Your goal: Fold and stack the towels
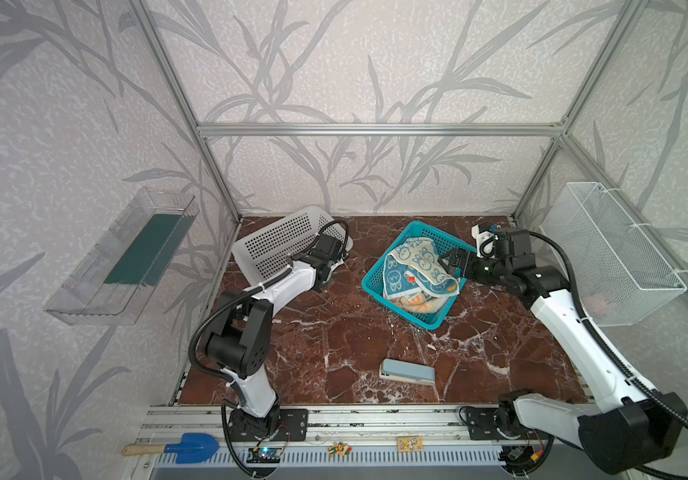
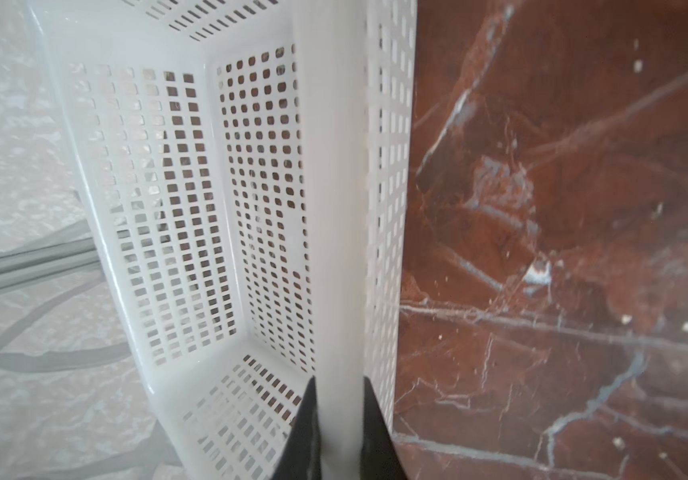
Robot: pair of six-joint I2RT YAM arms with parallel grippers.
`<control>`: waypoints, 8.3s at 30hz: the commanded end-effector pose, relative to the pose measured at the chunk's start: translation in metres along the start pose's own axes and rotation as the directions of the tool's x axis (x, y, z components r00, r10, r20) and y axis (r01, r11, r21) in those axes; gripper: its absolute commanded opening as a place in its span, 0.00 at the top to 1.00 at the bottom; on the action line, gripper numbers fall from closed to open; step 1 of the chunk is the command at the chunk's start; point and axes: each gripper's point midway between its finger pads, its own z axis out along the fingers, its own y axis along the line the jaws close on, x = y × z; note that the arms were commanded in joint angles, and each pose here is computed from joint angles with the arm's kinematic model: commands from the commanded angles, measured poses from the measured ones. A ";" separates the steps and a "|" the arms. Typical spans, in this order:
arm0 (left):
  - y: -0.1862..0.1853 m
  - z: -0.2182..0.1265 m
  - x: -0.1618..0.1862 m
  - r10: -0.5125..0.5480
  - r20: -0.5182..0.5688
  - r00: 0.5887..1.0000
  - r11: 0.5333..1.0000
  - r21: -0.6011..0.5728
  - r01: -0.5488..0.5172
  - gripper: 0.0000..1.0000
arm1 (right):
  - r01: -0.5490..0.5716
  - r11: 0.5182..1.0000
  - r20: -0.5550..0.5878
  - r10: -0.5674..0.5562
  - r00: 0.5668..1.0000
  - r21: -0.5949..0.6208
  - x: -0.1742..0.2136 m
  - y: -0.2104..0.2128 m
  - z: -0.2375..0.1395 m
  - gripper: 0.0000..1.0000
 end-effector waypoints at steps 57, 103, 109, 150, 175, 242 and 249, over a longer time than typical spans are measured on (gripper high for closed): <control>0.094 -0.167 0.032 -0.880 0.333 0.339 0.413 0.183 0.892 0.01 | 0.261 0.965 -0.199 -0.264 0.944 -0.039 0.006 0.154 0.187 0.03; 0.008 -0.155 0.078 -0.977 0.039 0.210 0.212 0.274 0.938 0.01 | -0.125 0.989 -0.138 0.134 0.981 0.077 0.103 0.219 0.346 0.99; 0.011 -0.155 0.087 -0.980 0.028 0.199 0.200 0.224 0.954 0.01 | -0.178 0.983 -0.107 0.181 0.978 0.038 0.098 0.227 0.355 0.83; 0.033 -0.012 0.060 -0.550 -0.292 -0.783 -0.827 0.061 0.559 0.21 | 0.265 0.963 -0.003 -0.265 0.964 -0.047 -0.031 0.110 0.033 0.01; 0.066 0.045 0.042 -0.528 -0.224 -0.819 -0.842 0.013 0.539 0.89 | 0.248 0.969 -0.015 -0.248 0.969 -0.006 -0.001 0.056 -0.015 0.01; 0.001 -0.117 0.033 -0.955 -0.234 -0.181 -0.269 0.432 0.861 0.01 | 0.231 0.845 -0.383 -0.033 0.923 0.482 0.062 0.071 0.227 0.64; 0.008 -0.136 0.003 -0.980 -0.175 -0.091 -0.167 0.491 0.855 0.01 | 0.243 0.828 -0.390 -0.031 0.920 0.506 0.055 0.037 0.199 0.86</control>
